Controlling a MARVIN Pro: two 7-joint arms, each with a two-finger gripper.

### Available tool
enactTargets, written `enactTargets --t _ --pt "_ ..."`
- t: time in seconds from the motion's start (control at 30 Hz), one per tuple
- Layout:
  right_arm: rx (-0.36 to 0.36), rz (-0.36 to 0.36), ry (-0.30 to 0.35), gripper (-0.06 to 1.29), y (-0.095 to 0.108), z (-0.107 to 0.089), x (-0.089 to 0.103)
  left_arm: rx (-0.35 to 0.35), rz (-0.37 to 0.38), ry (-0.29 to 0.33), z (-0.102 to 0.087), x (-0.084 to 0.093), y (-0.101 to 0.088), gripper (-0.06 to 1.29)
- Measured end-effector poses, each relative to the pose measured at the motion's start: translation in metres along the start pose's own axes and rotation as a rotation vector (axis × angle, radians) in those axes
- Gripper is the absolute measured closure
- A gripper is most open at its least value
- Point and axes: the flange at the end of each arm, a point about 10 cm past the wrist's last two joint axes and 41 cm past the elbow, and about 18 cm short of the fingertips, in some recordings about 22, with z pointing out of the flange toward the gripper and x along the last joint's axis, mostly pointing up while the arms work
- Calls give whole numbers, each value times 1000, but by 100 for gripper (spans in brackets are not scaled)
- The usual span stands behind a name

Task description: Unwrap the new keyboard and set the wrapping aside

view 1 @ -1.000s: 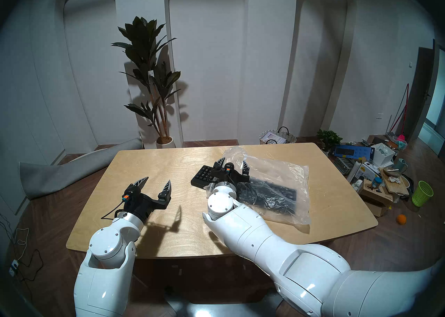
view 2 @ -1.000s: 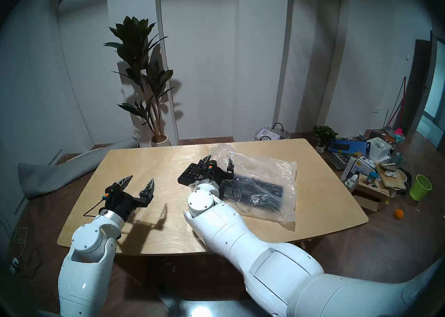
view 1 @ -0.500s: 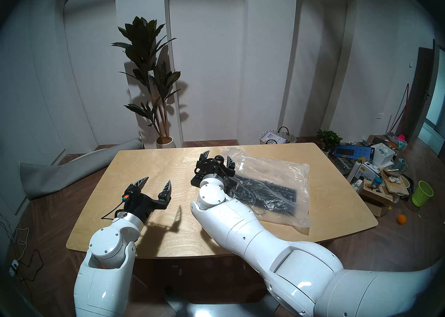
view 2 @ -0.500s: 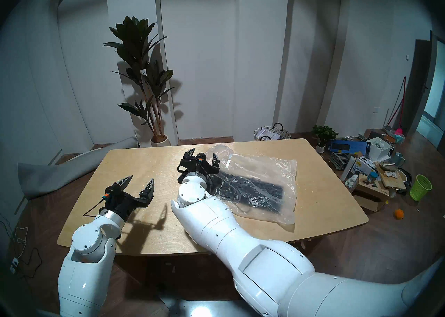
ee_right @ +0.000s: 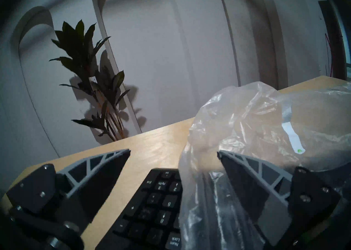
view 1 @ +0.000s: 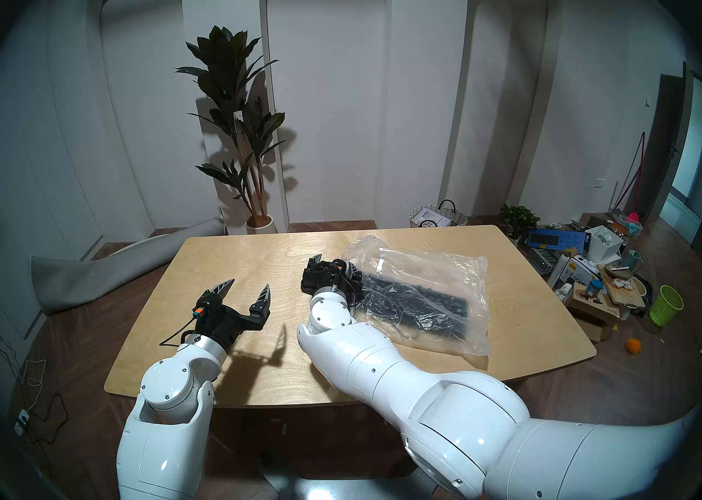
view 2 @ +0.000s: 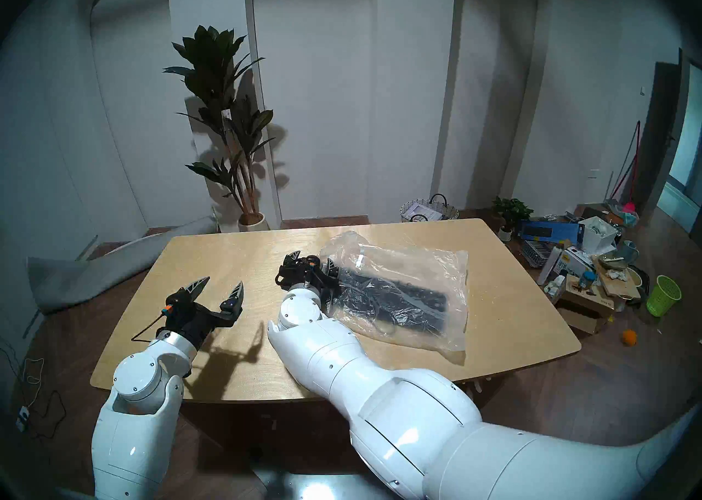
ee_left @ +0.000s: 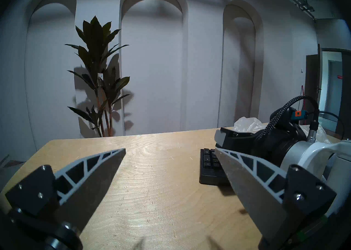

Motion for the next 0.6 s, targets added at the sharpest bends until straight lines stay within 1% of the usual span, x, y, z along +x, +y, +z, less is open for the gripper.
enactTargets --t 0.1,0.2,0.27,0.33,0.43,0.47,0.5,0.53,0.6 --pt "-46 15 47 -2 9 5 13 0 0 0 0 0 0 0" --pt "-93 21 91 -2 23 11 24 0 0 0 0 0 0 0" --pt "-109 17 106 -2 30 12 28 0 0 0 0 0 0 0" --pt "-110 1 114 -2 37 12 29 0 0 0 0 0 0 0" --pt "-78 -50 87 -2 40 8 23 0 0 0 0 0 0 0" --pt "-68 -62 68 -2 40 7 21 0 0 0 0 0 0 0" --pt "-66 -64 56 -2 40 6 20 0 0 0 0 0 0 0" --pt "-70 -59 25 -2 40 7 19 0 0 0 0 0 0 0" --pt "-87 -29 -13 -2 39 8 20 0 0 0 0 0 0 0"
